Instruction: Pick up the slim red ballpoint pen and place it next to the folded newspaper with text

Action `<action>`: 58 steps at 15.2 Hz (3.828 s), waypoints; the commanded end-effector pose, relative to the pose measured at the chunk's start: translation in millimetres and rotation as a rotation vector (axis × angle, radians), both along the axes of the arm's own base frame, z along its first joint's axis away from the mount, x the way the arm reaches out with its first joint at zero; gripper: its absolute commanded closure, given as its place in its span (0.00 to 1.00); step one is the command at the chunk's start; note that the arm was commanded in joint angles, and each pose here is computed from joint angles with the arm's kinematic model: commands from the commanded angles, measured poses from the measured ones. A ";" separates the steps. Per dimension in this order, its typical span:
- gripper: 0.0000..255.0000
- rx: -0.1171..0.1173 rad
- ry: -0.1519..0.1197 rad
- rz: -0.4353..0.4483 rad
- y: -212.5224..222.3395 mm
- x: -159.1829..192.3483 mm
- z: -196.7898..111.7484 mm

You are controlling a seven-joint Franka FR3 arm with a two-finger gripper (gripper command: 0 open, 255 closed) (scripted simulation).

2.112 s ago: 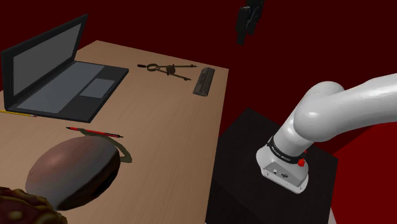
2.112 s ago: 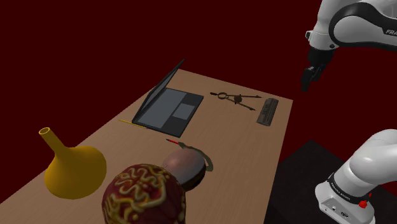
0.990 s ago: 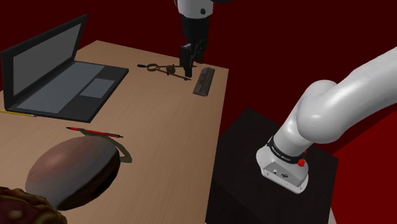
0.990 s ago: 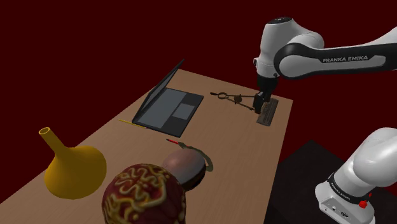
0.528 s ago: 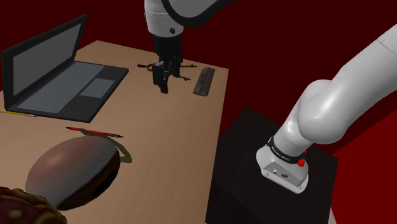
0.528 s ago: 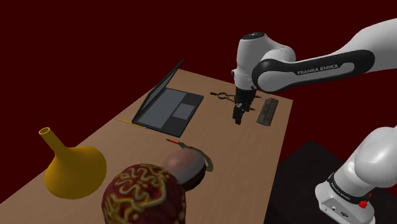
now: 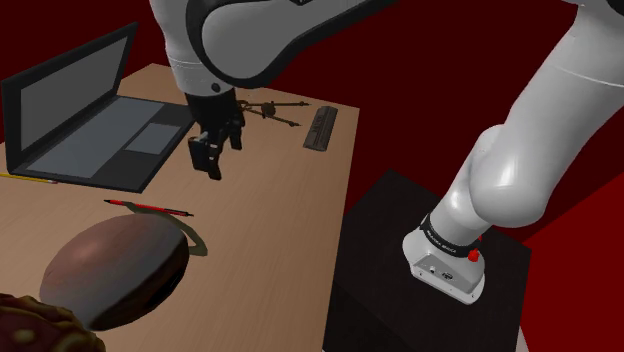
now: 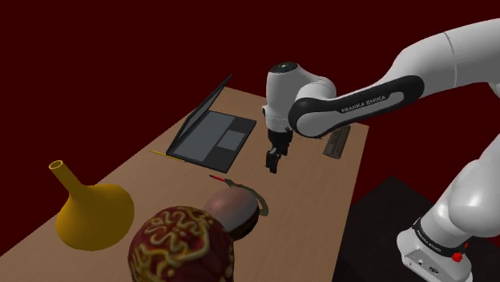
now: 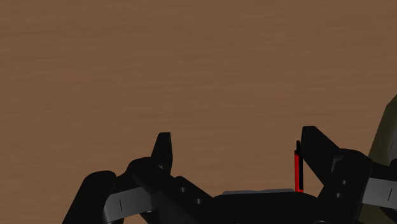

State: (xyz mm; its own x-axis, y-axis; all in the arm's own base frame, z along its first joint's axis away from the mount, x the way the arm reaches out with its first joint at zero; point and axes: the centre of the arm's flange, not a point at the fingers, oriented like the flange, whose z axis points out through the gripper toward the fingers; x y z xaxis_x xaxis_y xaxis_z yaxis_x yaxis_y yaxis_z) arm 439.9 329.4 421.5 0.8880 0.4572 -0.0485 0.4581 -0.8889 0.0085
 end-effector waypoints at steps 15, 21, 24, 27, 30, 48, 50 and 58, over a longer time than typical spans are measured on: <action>0.00 0.026 0.001 0.099 98.5 15.6 -83.5; 0.00 0.026 0.001 0.099 98.4 15.5 -86.5; 1.00 0.026 0.000 0.098 93.2 13.0 -91.0; 1.00 0.026 0.003 0.098 79.2 -3.1 -98.8; 1.00 0.026 0.004 0.098 83.2 6.6 -94.7; 1.00 0.026 0.001 0.099 98.4 15.5 -7.3; 1.00 0.026 0.001 0.099 98.4 15.5 3.2; 1.00 0.026 0.001 0.099 -6.5 3.3 3.5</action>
State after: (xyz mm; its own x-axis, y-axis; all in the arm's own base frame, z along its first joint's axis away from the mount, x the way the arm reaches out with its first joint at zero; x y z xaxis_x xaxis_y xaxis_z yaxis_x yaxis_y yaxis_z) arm 443.2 337.2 425.9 0.8390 0.5429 -0.0361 0.5428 -0.8398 -0.0140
